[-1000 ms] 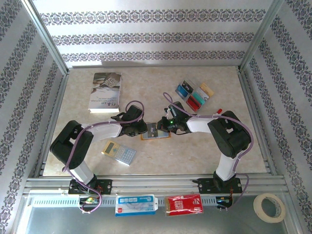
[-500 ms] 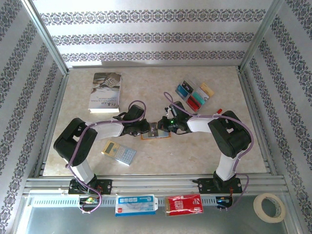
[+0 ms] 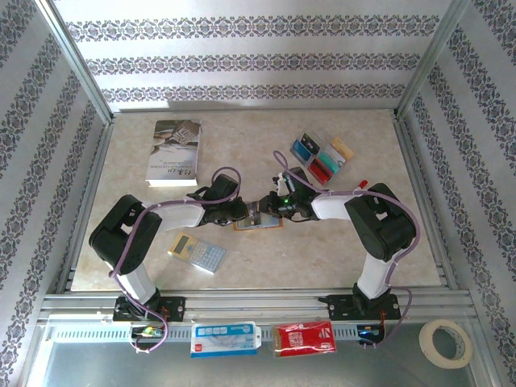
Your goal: Take the credit cards out of the card holder
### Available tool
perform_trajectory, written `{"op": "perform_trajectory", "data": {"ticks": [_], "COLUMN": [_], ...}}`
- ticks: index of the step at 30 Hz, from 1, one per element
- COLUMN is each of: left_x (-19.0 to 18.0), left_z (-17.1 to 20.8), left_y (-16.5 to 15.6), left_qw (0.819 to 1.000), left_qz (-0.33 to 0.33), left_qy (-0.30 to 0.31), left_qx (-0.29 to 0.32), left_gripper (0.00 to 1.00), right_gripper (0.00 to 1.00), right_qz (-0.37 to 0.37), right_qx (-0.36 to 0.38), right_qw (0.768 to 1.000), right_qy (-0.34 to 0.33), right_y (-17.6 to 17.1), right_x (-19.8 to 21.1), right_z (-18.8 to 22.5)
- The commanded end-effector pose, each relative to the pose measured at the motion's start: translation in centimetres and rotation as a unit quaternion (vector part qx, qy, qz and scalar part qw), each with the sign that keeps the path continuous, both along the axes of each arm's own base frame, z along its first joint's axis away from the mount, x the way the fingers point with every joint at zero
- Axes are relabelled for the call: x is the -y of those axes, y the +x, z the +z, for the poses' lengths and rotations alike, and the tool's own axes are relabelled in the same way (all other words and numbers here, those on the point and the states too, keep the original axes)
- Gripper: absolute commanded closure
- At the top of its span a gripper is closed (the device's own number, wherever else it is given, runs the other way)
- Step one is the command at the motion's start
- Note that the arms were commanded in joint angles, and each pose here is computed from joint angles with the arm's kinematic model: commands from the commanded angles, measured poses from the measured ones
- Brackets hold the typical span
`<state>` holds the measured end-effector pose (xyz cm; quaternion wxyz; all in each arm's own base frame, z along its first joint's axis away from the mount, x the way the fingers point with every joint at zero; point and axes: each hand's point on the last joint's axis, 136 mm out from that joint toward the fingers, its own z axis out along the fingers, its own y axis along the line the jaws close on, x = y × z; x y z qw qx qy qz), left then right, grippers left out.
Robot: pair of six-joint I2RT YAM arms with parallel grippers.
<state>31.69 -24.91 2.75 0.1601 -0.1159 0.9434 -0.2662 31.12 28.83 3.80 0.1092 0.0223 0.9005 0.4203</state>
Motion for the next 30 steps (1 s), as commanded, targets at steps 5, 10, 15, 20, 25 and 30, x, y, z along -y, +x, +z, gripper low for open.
{"op": "perform_trajectory", "data": {"ticks": [5,10,15,20,25,30], "left_x": [-1.9,-1.8,-1.9,-2.0,-2.1,-2.7], "left_z": [-2.5,-2.4,-2.3,-2.0,-1.1,-1.1], "left_y": [-1.3,-1.2,-1.3,-1.2,-1.0,-0.8], "left_qw": [0.999,0.999,0.999,0.999,0.999,0.998], "left_qz": [0.015,0.015,0.015,0.016,0.017,0.013], "left_qy": [0.036,0.034,0.034,0.034,0.037,0.060], "left_qx": [-0.028,-0.026,-0.025,-0.022,-0.012,-0.009], "left_gripper": [0.83,0.83,0.84,0.84,0.81,0.75], "right_gripper": [0.80,0.80,0.82,0.87,0.94,0.98], "right_qz": [0.019,0.019,0.019,0.013,0.006,-0.016], "right_qx": [0.023,0.023,0.021,0.021,0.032,0.048], "right_qw": [0.998,0.997,0.998,0.998,0.999,0.998], "right_qy": [0.062,0.066,0.062,0.052,0.027,0.025], "right_y": [-0.1,-0.1,-0.2,-0.2,0.0,0.8], "right_x": [-1.3,-1.3,-1.2,-0.9,-0.2,1.2], "right_z": [2.4,2.4,2.1,1.7,1.5,2.5]}}
